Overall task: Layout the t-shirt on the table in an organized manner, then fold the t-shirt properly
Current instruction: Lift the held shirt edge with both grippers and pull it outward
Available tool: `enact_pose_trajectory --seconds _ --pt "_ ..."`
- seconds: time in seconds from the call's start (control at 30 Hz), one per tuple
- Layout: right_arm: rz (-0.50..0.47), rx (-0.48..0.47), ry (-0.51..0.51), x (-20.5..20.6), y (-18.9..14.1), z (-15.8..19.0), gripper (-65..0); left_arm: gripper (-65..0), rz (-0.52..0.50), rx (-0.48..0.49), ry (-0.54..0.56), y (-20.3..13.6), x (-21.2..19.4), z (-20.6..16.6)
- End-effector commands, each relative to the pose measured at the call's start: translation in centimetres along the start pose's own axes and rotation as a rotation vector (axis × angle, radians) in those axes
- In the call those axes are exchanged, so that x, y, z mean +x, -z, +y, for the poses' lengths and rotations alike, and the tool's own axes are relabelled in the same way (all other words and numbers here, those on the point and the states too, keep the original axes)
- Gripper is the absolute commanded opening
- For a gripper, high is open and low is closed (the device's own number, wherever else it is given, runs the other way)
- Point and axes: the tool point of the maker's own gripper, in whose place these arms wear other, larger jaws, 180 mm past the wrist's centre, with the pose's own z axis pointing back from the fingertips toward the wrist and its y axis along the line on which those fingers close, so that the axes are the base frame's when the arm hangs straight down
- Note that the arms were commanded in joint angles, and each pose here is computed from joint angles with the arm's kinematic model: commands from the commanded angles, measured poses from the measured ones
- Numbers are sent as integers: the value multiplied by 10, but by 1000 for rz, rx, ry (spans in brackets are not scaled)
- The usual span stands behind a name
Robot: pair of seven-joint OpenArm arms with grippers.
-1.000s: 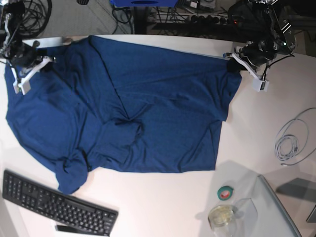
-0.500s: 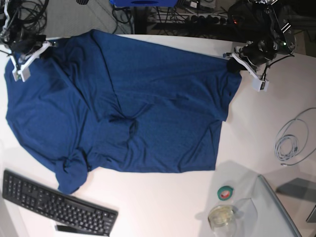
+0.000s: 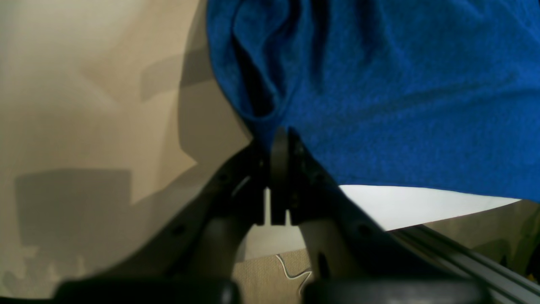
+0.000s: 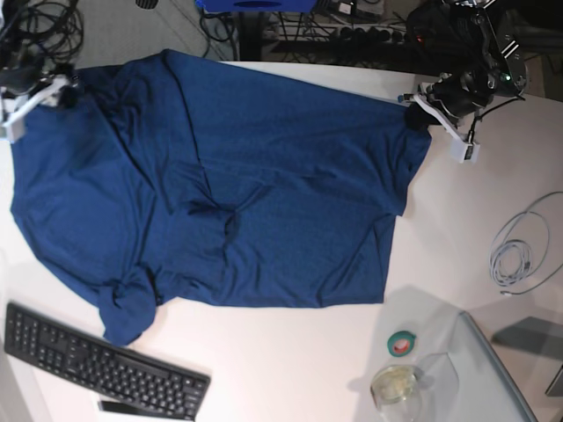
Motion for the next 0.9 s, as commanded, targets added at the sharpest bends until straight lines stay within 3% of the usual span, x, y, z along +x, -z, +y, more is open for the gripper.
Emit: enact_pose_trajectory --seconds 0.0,0.13,0.33,0.87 --pt "-76 -44 27 18 -13 -18 -258 -650 -28 2 11 -4 9 3" --pt "-167 -153 199 28 -26 -73 -219 -650 -29 3 10 -5 9 3" --pt "-48 -93 270 0 9 -99 -224 -650 -28 -2 13 -3 9 1" --pt "73 70 169 -28 42 -47 -227 -650 -25 -2 13 -3 8 1"
